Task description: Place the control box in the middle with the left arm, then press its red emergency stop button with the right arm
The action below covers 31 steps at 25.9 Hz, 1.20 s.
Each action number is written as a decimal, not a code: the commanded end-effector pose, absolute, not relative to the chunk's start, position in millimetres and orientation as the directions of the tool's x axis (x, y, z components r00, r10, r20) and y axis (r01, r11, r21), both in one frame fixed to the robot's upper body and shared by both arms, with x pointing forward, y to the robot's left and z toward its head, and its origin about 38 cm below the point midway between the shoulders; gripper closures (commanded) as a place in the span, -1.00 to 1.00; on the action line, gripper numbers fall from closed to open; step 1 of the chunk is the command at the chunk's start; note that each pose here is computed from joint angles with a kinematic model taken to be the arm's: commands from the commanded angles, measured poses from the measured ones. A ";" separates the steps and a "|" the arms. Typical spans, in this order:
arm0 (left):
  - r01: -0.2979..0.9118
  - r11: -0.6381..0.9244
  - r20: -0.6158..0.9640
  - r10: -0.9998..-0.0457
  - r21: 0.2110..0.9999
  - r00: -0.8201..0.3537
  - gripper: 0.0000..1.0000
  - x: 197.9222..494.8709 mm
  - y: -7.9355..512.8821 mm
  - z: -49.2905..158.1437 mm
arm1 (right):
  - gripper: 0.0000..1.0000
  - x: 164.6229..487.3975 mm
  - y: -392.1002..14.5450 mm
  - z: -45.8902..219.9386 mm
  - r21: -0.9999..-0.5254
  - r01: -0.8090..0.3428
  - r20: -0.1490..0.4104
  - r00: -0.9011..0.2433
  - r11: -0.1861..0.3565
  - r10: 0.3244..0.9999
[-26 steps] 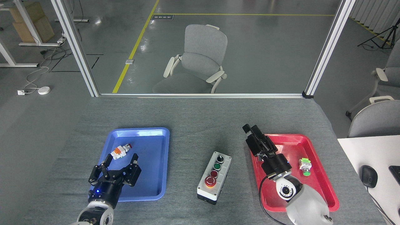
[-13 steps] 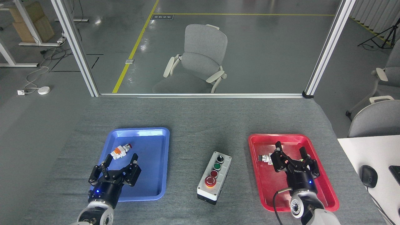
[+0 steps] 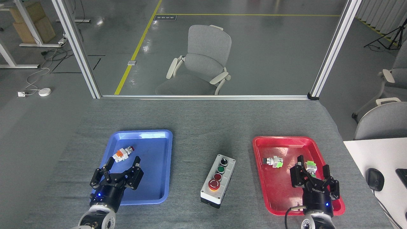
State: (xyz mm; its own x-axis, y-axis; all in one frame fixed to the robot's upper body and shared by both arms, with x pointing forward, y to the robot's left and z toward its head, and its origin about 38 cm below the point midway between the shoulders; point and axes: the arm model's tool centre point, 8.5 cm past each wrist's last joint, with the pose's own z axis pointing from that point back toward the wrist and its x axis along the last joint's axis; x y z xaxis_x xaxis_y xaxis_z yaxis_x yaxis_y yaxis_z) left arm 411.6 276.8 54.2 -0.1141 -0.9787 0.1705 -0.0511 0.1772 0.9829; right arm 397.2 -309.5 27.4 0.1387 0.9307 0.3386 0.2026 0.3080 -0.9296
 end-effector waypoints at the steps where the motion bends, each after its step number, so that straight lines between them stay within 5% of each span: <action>1: -0.050 0.177 0.171 -0.979 0.983 -0.114 -0.99 411.4 277.1 54.0 | -1.00 396.5 -306.2 25.4 -0.931 0.193 0.336 0.129 0.309 0.933; 13: -0.052 0.177 0.171 -0.979 0.983 -0.114 -0.99 411.9 277.0 54.6 | -1.00 422.1 -260.9 25.1 -0.944 0.133 0.305 0.011 0.301 0.952; 24: -0.052 0.177 0.171 -0.979 0.983 -0.114 -0.99 411.9 277.0 54.6 | -1.00 425.1 -265.2 31.3 -0.949 0.144 0.282 -0.003 0.280 0.959; 31: -0.052 0.177 0.171 -0.979 0.983 -0.114 -0.99 411.9 277.0 54.6 | -1.00 417.7 -271.0 40.8 -0.962 0.160 0.213 -0.058 0.220 0.975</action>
State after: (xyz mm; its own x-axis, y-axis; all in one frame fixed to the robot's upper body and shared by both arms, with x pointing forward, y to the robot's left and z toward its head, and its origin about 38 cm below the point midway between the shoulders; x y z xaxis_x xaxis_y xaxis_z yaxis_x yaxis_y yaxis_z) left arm 411.5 276.7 54.1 -0.1145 -0.9786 0.1708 -0.0502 0.1775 0.9828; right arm 422.6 -267.9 36.5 -0.0421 0.9716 0.2330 0.1499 0.2367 -0.9599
